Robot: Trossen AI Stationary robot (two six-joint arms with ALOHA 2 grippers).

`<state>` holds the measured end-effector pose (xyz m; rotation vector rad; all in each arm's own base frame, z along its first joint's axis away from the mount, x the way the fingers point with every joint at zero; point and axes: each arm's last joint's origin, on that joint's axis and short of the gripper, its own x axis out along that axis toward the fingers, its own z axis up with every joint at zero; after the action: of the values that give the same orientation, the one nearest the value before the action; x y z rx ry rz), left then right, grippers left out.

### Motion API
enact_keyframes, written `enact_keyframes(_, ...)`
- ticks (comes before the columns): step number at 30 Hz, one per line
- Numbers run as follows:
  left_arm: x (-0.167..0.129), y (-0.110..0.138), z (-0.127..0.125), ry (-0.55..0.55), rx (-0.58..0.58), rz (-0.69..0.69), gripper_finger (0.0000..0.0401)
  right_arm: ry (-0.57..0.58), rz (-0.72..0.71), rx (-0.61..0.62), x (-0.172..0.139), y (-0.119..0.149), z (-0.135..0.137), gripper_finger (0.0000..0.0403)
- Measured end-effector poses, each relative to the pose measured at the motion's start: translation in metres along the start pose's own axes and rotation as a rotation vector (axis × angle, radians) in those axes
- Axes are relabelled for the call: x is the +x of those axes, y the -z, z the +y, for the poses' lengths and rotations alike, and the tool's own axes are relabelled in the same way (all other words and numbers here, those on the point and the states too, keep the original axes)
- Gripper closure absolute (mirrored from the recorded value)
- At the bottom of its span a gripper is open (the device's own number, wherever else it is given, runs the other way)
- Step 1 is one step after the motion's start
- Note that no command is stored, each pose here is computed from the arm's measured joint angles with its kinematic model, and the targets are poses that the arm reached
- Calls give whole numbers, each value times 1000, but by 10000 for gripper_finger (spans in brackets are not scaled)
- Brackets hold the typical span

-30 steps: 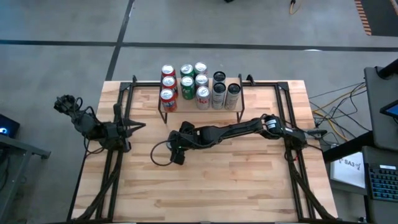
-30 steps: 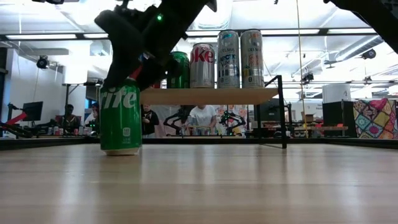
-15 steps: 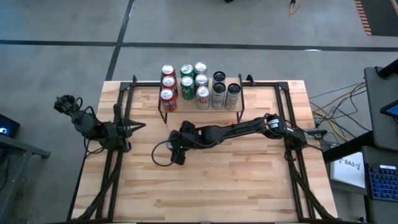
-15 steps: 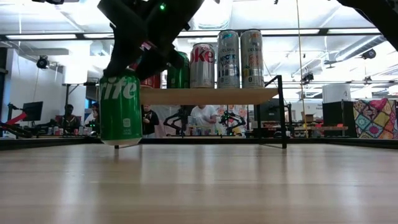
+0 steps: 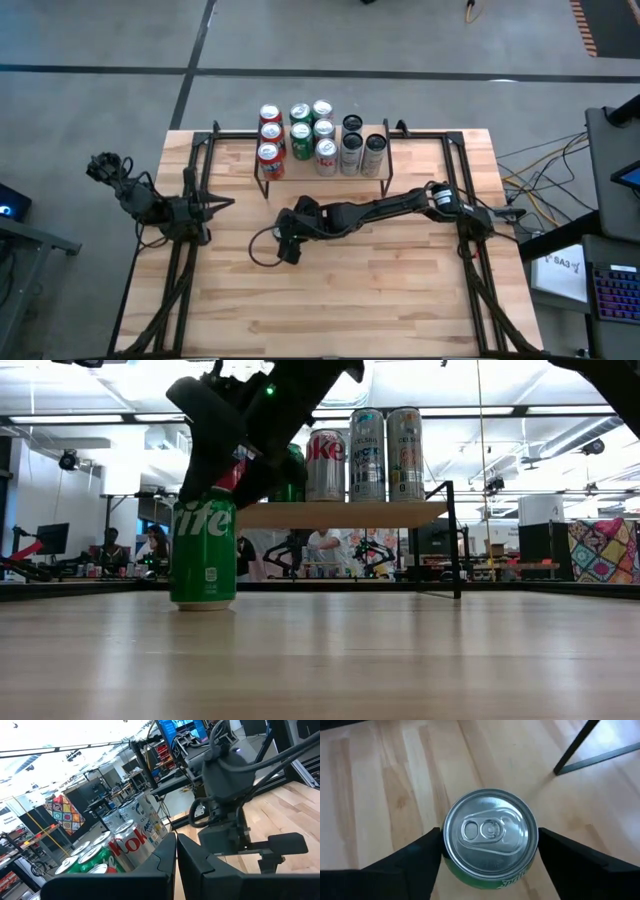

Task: Place canned beverage on shelf
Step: Put the green soda can on the shelf aligned with the other green soda can

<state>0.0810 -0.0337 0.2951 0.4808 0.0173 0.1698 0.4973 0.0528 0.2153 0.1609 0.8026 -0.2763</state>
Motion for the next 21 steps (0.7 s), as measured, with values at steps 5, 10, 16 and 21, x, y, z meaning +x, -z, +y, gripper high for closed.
enact_keyframes(5, 0, 0, 0, 1, 2, 2, 401, -41, 49, 20, 5, 3, -4, 69)
enact_keyframes(10, 0, 0, 0, 1, 2, 2, 401, -52, 16, 13, -1, -7, -3, 50)
enact_keyframes(16, 1, 0, -1, 1, 3, 3, 401, -52, -1, 9, -5, -12, -2, 55)
enact_keyframes(21, 1, 0, -1, 2, 3, 3, 401, -48, 3, 7, -2, -11, -3, 57)
